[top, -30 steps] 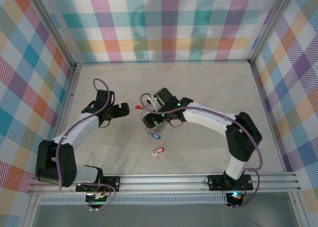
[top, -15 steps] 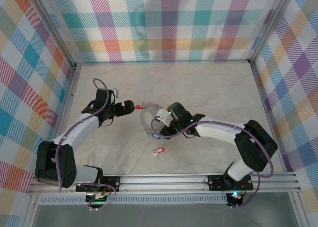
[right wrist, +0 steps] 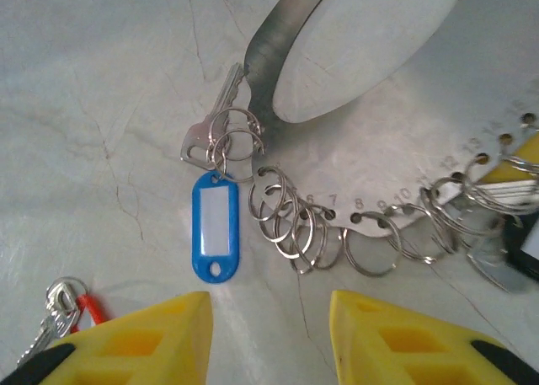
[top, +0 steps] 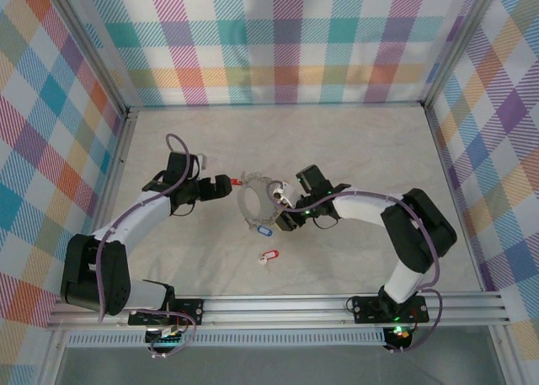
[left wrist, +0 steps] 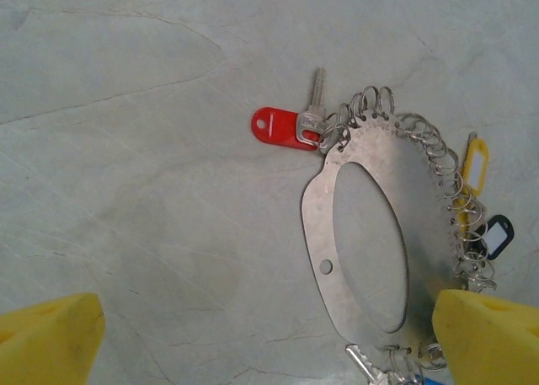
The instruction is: Put the keys on the keyring
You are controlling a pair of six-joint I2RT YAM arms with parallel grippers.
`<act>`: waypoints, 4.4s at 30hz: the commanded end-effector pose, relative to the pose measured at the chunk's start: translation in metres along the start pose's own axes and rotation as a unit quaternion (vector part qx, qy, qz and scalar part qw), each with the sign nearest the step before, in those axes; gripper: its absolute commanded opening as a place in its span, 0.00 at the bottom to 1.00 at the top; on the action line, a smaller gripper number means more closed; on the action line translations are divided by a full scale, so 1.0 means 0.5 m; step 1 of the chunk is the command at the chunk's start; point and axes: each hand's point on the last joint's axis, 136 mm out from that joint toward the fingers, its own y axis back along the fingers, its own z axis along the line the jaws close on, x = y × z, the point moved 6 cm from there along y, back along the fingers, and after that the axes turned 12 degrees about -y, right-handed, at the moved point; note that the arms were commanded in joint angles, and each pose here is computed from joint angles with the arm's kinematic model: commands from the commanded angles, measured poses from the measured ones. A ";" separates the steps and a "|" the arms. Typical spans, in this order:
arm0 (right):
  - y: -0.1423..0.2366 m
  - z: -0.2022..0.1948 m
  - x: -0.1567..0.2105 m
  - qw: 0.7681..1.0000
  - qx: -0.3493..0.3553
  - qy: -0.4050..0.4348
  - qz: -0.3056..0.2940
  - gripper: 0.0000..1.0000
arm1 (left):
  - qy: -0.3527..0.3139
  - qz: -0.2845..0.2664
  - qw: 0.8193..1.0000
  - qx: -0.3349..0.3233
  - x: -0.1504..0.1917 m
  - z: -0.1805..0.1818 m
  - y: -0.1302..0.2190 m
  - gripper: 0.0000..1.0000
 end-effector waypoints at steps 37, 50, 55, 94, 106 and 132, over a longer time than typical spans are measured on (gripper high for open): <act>-0.047 -0.014 -0.039 0.995 0.019 -0.089 0.034 0.28 | -0.048 0.018 0.998 -0.033 0.014 -0.015 0.002 1.00; -0.046 -0.040 -0.033 0.983 0.032 -0.173 0.051 0.22 | -0.067 0.023 0.997 -0.018 0.018 -0.033 -0.005 1.00; -0.047 -0.042 -0.032 0.972 -0.023 -0.228 0.048 0.16 | -0.079 0.025 0.996 0.010 0.021 -0.056 -0.014 1.00; 0.097 -0.044 -0.062 0.982 0.094 -0.150 -0.068 0.46 | -0.133 -0.015 0.991 0.005 0.021 -0.083 0.018 1.00; 0.161 -0.168 -0.143 0.942 0.217 -0.216 -0.140 0.79 | -0.091 0.044 0.994 -0.049 -0.021 -0.119 -0.072 1.00; 0.331 -0.166 -0.115 0.901 0.310 -0.201 -0.230 1.00 | -0.321 0.316 0.881 -0.141 0.117 -0.149 -0.176 0.80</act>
